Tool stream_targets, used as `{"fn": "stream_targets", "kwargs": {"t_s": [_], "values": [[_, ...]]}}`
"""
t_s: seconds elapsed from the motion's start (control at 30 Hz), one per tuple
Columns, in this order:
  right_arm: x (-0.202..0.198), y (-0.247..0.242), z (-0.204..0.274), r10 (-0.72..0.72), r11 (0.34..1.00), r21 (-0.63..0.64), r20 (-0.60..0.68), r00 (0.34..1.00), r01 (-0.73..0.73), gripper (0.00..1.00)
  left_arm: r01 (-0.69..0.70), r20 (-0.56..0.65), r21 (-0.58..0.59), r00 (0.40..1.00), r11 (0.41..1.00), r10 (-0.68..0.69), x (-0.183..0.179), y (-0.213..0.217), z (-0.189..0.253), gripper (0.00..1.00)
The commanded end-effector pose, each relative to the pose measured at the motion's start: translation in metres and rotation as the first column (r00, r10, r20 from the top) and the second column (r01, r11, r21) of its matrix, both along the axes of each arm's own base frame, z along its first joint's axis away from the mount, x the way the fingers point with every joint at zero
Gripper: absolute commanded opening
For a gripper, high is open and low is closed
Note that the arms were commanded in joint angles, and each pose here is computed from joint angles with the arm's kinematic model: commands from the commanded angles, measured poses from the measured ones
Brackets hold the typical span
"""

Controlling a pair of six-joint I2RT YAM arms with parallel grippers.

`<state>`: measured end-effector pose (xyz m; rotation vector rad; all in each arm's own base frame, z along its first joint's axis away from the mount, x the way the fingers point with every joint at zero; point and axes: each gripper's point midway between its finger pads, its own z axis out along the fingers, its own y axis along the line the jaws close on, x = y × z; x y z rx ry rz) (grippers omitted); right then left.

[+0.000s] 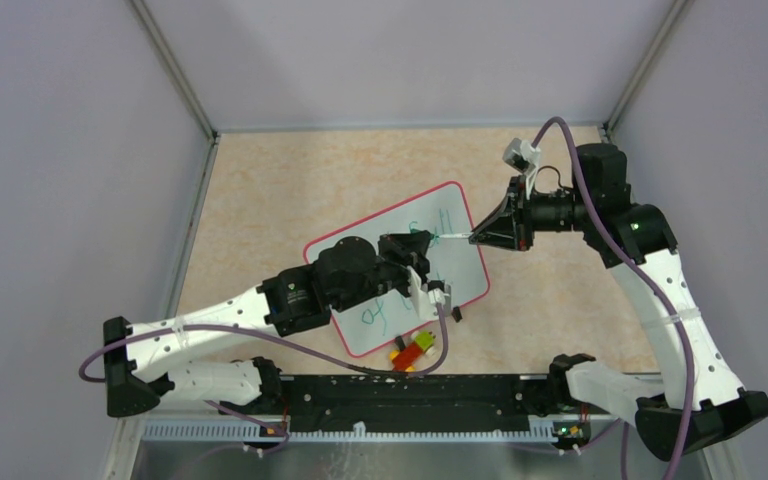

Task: Write a sentence on the whiteboard
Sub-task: Insert the whiteboard marker without the cap into the pen cap.

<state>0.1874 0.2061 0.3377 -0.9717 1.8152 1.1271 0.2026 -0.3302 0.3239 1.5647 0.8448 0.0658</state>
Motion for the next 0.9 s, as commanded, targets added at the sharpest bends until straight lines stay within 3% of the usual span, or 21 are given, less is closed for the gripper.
{"fn": "stream_targets", "kwargs": {"t_s": [0.0, 0.87], "values": [[-0.006, 0.002, 0.015, 0.021, 1.0, 0.012, 0.065, 0.998, -0.022, 0.0, 0.0, 0.005, -0.077, 1.0, 0.997, 0.0, 0.0, 0.001, 0.026, 0.0], [0.002, 0.004, 0.013, 0.007, 1.0, 0.001, 0.066, 0.998, -0.007, 0.0, 0.045, -0.047, -0.067, 0.998, 0.997, -0.049, -0.005, -0.02, 0.03, 0.0]]}}
